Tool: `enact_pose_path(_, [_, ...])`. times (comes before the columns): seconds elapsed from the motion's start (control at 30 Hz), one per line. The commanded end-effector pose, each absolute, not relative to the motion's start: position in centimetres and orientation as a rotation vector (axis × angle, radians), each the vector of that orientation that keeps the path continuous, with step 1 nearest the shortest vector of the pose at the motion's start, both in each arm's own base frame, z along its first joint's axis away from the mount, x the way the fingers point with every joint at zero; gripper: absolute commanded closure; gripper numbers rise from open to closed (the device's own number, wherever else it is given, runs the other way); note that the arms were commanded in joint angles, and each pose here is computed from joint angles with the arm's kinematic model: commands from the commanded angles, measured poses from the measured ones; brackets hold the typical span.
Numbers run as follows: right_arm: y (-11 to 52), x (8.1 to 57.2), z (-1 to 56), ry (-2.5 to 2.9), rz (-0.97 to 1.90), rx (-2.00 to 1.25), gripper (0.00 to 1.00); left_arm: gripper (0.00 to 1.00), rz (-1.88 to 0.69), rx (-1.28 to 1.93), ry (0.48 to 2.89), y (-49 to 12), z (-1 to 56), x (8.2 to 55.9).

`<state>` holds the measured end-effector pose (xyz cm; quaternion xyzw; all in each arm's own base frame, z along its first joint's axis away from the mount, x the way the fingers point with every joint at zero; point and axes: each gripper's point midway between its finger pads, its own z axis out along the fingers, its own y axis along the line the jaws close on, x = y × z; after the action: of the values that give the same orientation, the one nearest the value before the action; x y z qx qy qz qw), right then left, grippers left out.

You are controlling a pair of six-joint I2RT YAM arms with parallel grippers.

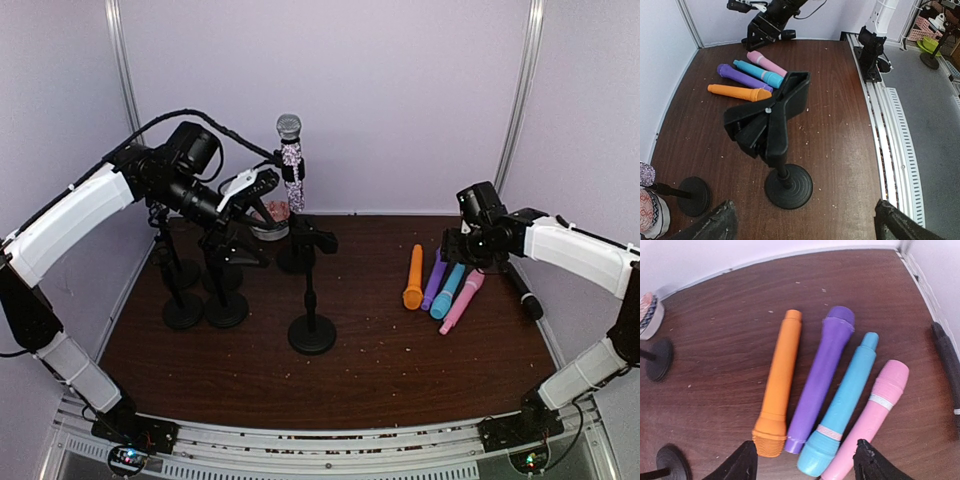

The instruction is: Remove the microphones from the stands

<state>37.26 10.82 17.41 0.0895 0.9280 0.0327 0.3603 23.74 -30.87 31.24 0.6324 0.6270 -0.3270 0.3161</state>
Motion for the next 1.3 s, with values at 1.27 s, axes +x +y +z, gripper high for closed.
enact_pose_path(1.27, [43.4,28.1,16.6,1.792,0.506,-0.494,0.39,0.02,-0.844,1.497,1.714,-26.9,32.8,25.0])
